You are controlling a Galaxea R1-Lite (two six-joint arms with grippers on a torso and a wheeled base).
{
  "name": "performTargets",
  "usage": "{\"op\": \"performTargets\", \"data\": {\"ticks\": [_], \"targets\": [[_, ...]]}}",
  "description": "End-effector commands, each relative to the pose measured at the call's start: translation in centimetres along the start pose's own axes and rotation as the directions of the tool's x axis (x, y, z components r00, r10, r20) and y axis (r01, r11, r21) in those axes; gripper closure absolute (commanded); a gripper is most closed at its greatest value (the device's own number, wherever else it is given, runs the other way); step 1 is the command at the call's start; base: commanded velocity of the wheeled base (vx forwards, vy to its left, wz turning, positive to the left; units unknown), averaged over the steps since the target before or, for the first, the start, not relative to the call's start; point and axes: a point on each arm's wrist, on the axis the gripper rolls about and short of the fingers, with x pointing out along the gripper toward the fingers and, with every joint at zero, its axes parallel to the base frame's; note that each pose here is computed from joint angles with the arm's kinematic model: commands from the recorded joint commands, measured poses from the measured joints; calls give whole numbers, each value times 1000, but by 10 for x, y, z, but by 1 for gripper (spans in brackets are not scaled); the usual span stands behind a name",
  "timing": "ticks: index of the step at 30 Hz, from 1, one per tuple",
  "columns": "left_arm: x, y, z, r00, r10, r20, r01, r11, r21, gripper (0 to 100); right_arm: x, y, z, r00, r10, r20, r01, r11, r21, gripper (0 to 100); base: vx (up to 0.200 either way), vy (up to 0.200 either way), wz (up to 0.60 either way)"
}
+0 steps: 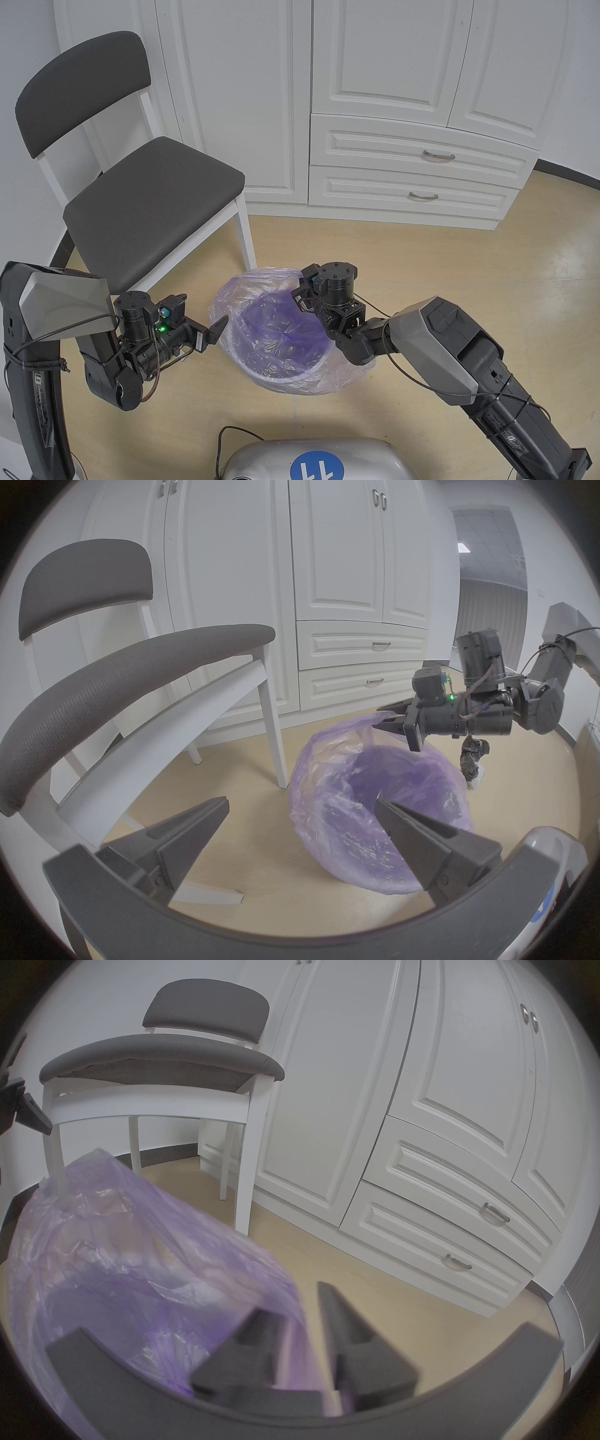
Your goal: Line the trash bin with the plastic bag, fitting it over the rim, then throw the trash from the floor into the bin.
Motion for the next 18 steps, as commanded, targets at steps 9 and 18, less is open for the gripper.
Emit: {"op": "performTargets", "data": {"ticks": [9,18], "targets": [[1,-9,-3,1000,-19,-16,20,1000,4,0,-40,4,50,996,82,-37,-78,994,81,0,0,0,0],[12,-5,-4,1000,-7,7,7,1000,-7,0,-96,5,74,960,234,-151,-211,965,158,0,0,0,0]]}}
